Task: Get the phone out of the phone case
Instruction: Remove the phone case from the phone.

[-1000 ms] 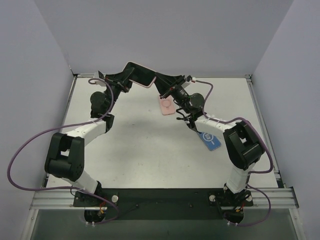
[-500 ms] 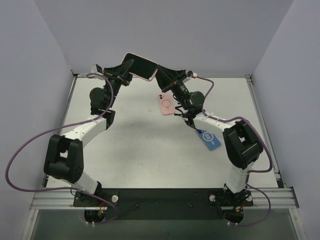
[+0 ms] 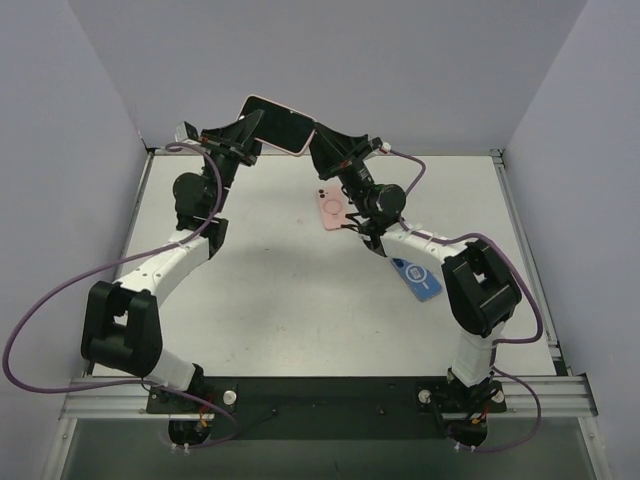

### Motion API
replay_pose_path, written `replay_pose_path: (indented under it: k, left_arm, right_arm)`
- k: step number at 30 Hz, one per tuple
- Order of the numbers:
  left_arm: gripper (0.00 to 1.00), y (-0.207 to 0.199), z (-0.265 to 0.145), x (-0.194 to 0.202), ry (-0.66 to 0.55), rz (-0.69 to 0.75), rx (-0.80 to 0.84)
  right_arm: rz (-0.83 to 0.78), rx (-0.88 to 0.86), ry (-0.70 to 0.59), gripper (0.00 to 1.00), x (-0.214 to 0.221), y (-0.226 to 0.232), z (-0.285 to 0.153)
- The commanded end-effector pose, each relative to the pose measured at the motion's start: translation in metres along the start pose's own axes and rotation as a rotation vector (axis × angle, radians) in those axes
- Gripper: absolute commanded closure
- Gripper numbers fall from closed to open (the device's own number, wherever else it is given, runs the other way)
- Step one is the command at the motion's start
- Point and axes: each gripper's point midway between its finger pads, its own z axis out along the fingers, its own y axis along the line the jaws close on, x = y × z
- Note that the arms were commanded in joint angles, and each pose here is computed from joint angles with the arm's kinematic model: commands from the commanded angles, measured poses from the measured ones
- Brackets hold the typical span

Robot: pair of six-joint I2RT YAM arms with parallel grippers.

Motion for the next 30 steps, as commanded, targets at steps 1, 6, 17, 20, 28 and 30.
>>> replay_pose_path:
  k: [1, 6, 17, 20, 28, 30]
  left_arm:
    - [1.00, -0.236, -0.106, 0.125, 0.491, -0.071, 0.775]
    - [1.00, -0.245, -0.112, 0.125, 0.492, -0.080, 0.790]
    - [1.00, -0.260, -0.122, 0.129, 0.513, -0.091, 0.832]
    - [1.00, -0.263, -0.123, 0.131, 0.517, -0.090, 0.838]
    - [1.00, -0.269, -0.127, 0.134, 0.525, -0.090, 0.849]
    - [1.00, -0.270, -0.128, 0.135, 0.525, -0.093, 0.849]
  right_arm:
    - [0.240, 0.110, 0.070, 1.00, 0.022, -0.052, -0.017]
    - [0.244, 0.117, 0.062, 1.00, 0.021, -0.057, -0.019]
    - [0.244, 0.139, 0.055, 1.00, 0.022, -0.071, -0.022]
    - [0.246, 0.152, 0.056, 1.00, 0.025, -0.078, -0.024]
    - [0.246, 0.214, 0.027, 1.00, 0.017, -0.107, -0.038]
    - [0.245, 0.231, 0.016, 1.00, 0.014, -0.115, -0.042]
